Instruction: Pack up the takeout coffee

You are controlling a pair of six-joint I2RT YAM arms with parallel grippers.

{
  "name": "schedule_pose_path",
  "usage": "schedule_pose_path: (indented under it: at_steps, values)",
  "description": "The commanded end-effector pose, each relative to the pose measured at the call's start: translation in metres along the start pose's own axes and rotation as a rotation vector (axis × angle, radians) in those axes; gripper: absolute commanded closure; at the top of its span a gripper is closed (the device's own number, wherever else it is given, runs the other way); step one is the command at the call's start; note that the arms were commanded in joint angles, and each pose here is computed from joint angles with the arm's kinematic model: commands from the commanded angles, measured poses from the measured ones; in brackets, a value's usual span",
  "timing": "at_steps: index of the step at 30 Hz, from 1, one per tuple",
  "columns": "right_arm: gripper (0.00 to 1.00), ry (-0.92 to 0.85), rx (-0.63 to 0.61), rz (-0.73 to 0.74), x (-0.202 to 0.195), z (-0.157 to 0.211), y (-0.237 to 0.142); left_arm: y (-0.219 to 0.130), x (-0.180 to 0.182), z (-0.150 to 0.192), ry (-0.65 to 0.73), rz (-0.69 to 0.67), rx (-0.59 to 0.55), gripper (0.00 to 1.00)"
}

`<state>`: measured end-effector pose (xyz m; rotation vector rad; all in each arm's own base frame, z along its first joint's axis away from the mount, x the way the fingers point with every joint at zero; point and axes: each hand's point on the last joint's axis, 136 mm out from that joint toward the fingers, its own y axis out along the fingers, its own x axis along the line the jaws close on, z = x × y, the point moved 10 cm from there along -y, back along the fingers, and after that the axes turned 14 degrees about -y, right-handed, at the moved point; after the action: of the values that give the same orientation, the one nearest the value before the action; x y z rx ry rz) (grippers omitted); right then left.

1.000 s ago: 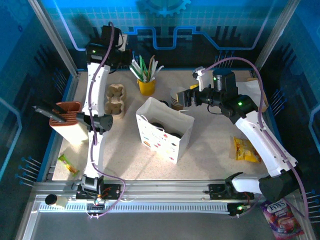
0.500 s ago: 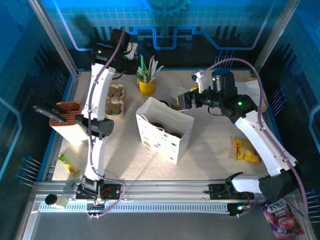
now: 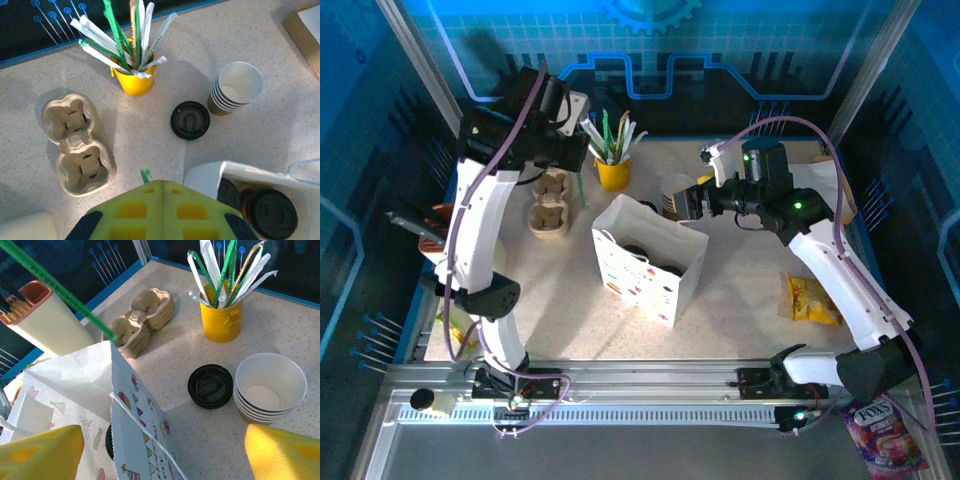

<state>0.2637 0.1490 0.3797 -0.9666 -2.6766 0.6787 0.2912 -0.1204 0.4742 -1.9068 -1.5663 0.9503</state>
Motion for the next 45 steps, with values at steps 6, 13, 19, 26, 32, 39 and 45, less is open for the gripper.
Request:
schedule_pose_path:
  at_steps: [6, 13, 19, 26, 32, 39, 45]
  values:
    - [0.16, -0.03, -0.029, -0.041, 0.01, -0.002, -0.011, -0.075, -0.008, 0.02, 0.01, 0.099, -0.15, 1.0]
    - [0.16, -0.021, -0.031, -0.043, 0.012, 0.0, -0.015, -0.116, -0.01, 0.025, 0.0, 0.209, -0.287, 1.0]
    - [0.16, -0.018, -0.032, -0.039, 0.014, 0.002, -0.017, -0.122, -0.024, 0.023, 0.011, 0.323, -0.298, 1.0]
    - [0.16, -0.013, -0.031, -0.041, 0.015, 0.004, -0.019, -0.103, -0.047, 0.013, 0.022, 0.369, -0.307, 1.0]
    - [0.15, -0.021, -0.023, -0.026, 0.015, 0.007, -0.022, -0.07, -0.068, 0.02, 0.025, 0.426, -0.225, 1.0]
    - [0.15, -0.027, -0.016, -0.014, 0.013, 0.007, -0.022, -0.015, -0.076, 0.046, -0.031, 0.473, -0.082, 1.0]
    - [0.15, -0.017, -0.004, -0.017, 0.01, 0.009, -0.016, 0.003, -0.077, 0.065, -0.137, 0.574, -0.031, 1.0]
